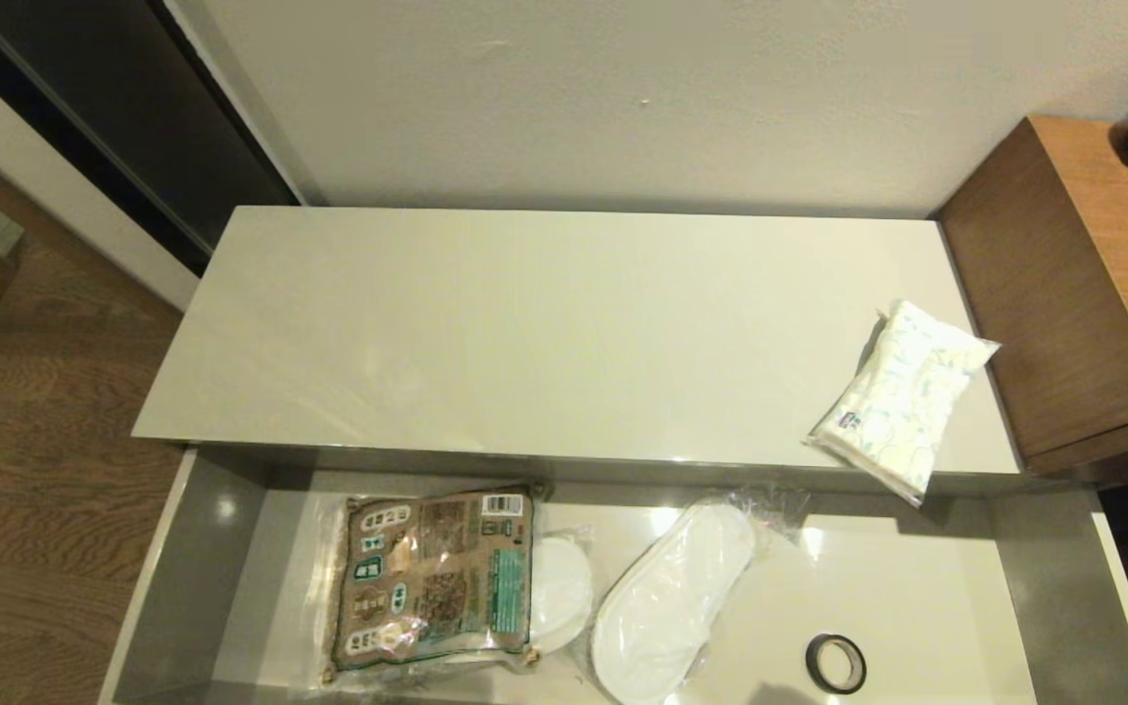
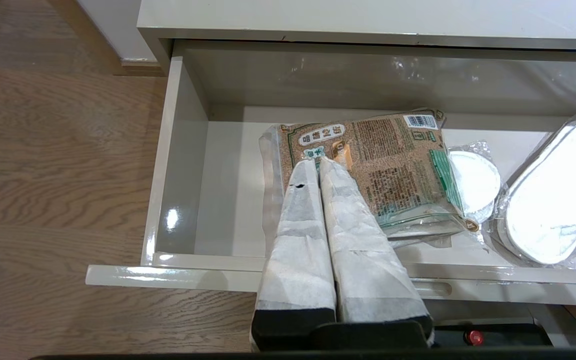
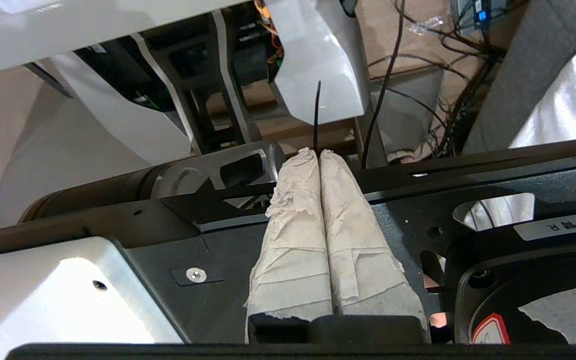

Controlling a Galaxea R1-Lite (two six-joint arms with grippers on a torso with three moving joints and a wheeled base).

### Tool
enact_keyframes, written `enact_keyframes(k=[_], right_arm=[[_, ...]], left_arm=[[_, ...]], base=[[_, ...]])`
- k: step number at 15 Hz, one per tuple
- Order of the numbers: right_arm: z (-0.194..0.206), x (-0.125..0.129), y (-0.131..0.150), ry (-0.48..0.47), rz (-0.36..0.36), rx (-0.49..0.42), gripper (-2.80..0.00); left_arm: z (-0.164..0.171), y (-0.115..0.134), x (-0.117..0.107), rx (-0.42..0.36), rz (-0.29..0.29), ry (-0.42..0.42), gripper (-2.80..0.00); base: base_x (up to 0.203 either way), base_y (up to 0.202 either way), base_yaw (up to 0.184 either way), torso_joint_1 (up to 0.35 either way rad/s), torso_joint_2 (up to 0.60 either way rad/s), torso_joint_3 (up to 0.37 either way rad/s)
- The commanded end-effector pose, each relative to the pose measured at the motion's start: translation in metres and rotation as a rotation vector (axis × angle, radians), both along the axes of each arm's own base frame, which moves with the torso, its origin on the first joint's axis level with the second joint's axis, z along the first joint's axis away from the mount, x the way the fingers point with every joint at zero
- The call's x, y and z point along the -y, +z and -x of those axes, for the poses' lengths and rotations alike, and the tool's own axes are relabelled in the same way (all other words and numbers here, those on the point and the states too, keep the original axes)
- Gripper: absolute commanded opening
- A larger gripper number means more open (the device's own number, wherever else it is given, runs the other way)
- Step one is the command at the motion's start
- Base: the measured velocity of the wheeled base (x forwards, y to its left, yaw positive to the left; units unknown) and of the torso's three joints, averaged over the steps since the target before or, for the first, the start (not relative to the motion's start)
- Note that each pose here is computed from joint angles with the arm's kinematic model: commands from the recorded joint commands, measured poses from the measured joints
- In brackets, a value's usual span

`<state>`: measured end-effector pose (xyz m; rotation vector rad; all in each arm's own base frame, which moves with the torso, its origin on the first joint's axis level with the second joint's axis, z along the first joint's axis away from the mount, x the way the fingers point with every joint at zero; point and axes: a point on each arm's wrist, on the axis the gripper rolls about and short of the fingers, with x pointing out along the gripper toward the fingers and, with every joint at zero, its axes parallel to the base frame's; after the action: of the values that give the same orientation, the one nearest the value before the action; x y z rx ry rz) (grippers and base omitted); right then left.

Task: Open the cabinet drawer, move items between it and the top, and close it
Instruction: Close the drawer

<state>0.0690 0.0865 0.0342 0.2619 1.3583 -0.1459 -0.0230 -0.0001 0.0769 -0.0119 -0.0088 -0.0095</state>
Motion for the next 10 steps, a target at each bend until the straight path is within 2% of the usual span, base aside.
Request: enact_keyframes(k=[1, 7, 10], right_arm=[[-0.0019, -0.0026, -0.0044, -0.010, 0.015, -0.014, -2.80], [-0.0080, -0.0104, -0.0104, -0.028, 0.000, 0.007, -2.80], [-0.0099, -0.0122, -0.0143, -0.043, 0.023, 0.014, -2.80]], left_arm=[[-0.0001, 0.0000, 0.0000, -0.001, 0.000, 0.000, -2.80], [-0.0001, 0.0000, 0.0000, -0.001, 0.000, 0.000, -2.80], [-0.0001, 0.0000, 0.0000, -0.001, 0.000, 0.000, -2.80]], base=[[0.000, 0.000, 0.000, 0.000, 0.00, 0.000], [0.000, 0.000, 0.000, 0.000, 0.00, 0.000], [0.000, 0.000, 0.000, 0.000, 0.00, 0.000]])
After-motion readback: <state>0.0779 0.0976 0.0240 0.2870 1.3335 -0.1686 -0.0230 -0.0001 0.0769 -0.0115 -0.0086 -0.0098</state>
